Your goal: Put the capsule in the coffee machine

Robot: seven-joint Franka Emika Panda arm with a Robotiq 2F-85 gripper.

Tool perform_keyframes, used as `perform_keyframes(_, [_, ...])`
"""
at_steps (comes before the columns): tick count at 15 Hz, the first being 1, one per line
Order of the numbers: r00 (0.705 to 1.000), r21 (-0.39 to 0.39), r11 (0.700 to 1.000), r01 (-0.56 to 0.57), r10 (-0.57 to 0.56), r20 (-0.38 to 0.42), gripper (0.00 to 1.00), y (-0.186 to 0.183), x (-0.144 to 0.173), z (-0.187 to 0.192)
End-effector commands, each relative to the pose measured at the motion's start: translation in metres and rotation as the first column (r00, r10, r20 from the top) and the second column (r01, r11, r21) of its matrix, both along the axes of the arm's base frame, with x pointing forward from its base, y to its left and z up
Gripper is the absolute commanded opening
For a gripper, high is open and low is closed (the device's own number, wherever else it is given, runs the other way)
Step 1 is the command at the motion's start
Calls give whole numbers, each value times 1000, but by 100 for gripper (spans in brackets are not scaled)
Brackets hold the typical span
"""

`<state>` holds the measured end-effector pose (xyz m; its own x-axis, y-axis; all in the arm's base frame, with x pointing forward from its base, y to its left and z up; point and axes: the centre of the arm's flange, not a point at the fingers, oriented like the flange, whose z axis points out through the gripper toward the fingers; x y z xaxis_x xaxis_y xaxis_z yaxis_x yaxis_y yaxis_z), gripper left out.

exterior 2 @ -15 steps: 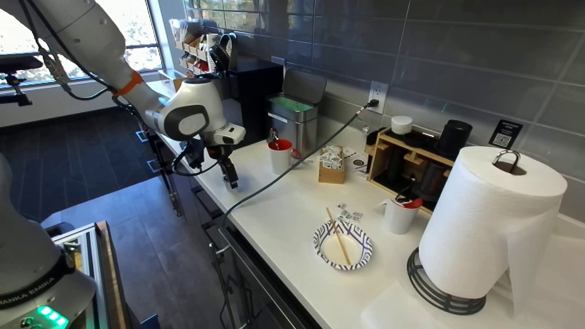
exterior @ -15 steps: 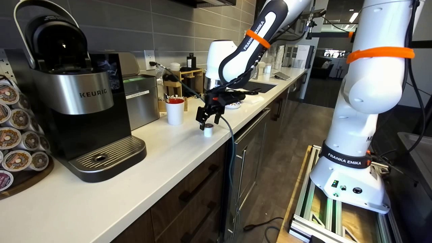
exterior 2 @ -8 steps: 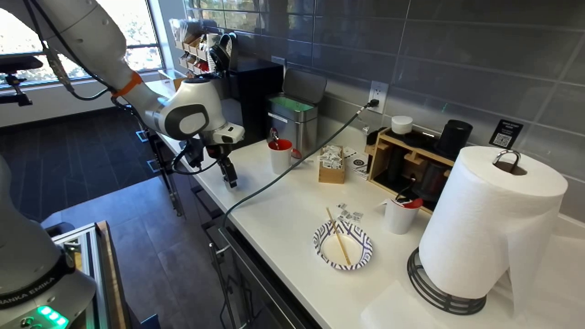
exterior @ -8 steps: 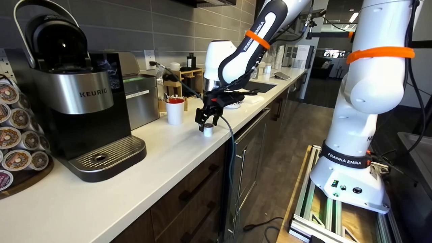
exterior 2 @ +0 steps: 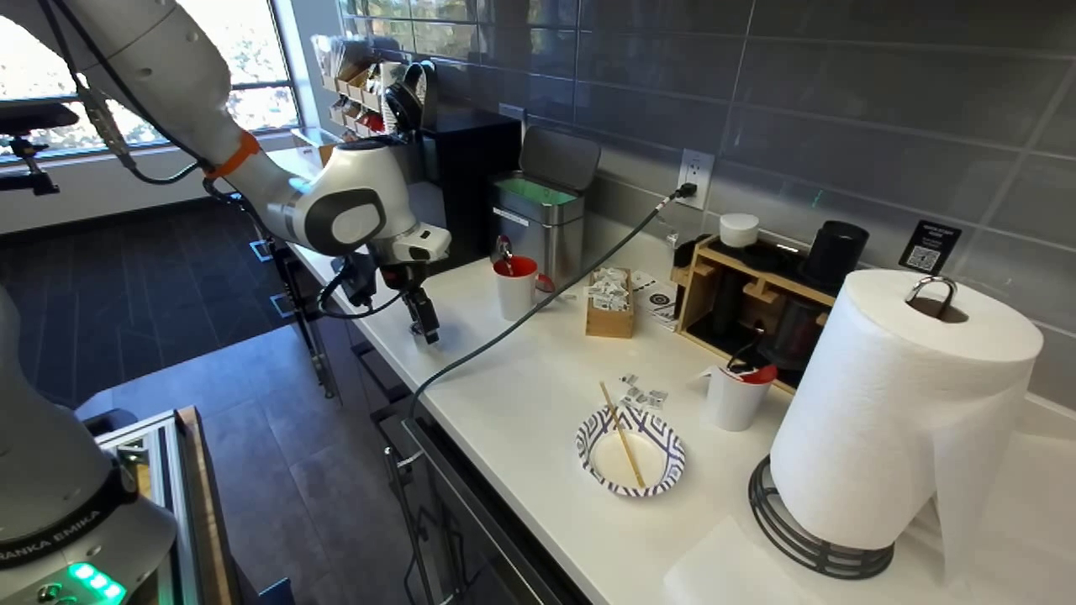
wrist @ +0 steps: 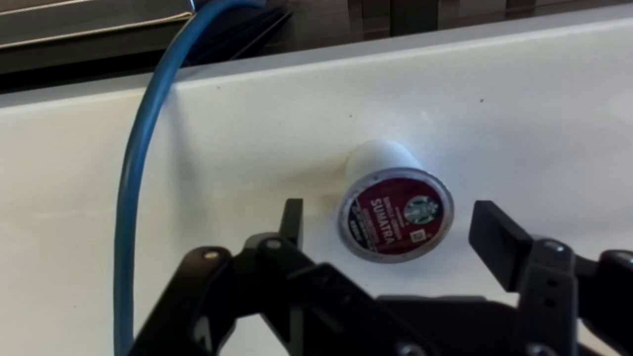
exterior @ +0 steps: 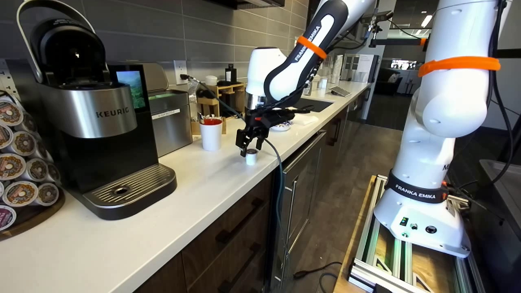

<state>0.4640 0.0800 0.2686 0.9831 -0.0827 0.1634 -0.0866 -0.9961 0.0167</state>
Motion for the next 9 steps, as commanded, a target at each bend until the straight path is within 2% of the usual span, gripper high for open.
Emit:
perform_keyframes(1, [1000, -25, 1000, -5, 4, -25, 81, 6, -5, 4])
perform_keyframes(4, [999, -34, 999, -5, 4, -43, 77, 6, -9, 3])
perform_keyframes(9, [999, -48, 999, 2, -4, -31, 62, 6, -12, 9])
